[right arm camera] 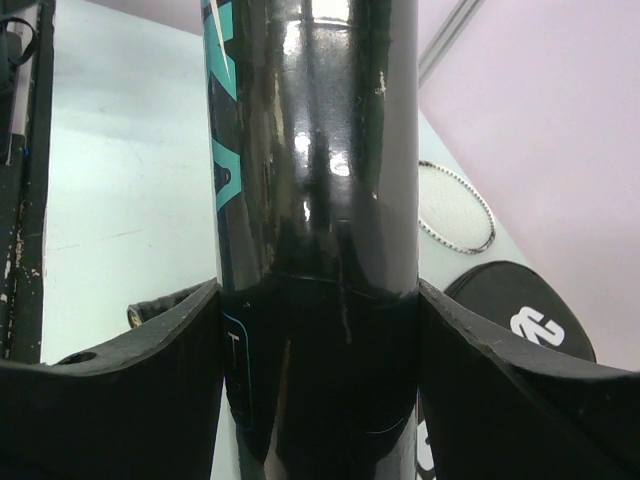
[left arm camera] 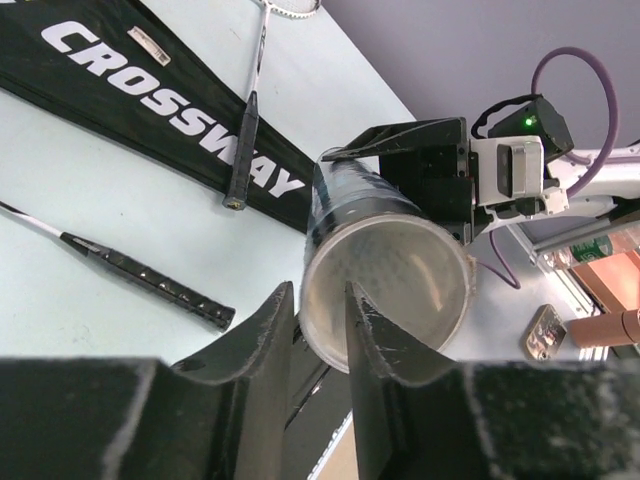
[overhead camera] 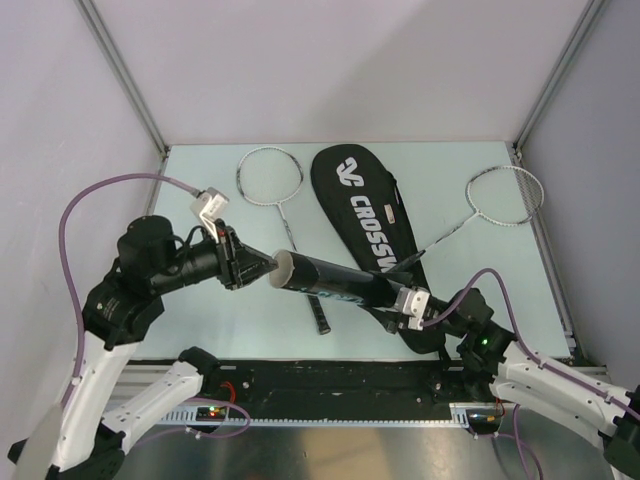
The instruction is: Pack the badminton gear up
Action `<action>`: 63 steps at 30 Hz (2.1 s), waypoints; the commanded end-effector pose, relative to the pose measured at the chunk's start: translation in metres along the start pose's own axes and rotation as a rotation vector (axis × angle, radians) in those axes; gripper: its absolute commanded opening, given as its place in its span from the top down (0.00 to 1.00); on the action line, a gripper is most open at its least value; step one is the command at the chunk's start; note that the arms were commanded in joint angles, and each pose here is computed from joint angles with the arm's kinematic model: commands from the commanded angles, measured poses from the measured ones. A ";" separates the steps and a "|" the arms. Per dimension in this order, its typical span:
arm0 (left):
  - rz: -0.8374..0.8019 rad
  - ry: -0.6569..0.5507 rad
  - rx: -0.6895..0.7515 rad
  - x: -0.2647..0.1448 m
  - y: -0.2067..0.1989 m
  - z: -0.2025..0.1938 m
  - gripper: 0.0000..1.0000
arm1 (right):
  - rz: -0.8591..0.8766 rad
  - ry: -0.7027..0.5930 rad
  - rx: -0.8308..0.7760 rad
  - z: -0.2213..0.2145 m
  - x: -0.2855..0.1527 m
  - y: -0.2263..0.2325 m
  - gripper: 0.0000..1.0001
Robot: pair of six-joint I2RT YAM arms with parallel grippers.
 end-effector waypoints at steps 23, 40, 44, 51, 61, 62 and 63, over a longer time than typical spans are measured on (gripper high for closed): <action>-0.073 0.064 -0.095 0.029 0.013 -0.013 0.64 | -0.023 -0.201 -0.050 0.044 0.011 -0.015 1.00; 0.071 0.120 -0.041 0.047 0.042 -0.030 0.40 | -0.020 -0.150 -0.030 0.037 0.022 -0.018 1.00; 0.138 0.023 0.021 0.029 0.038 0.003 0.30 | 0.002 -0.127 0.022 0.034 0.023 -0.015 0.99; 0.315 -0.264 0.177 -0.016 0.020 0.065 0.01 | -0.073 -0.097 0.184 0.032 0.022 -0.015 0.99; -0.020 -0.387 0.204 0.005 0.008 0.041 0.00 | -0.257 -0.139 0.687 0.059 0.058 -0.032 0.97; -0.039 -0.380 0.185 0.011 0.012 0.034 0.00 | -0.239 -0.153 0.713 0.062 0.064 -0.030 0.97; -0.054 -0.382 0.175 0.016 0.014 0.031 0.00 | -0.229 -0.175 0.741 0.066 0.069 -0.029 0.97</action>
Point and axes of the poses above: each gripper's point midway between its finger pads, its own x axis out along the fingers, its own y axis along the line the jaws close on, z = x × y, the point moved 9 cm from there along -x, back along the fingers, and after that the axes turned 7 degrees about x, right-handed, at the moved point
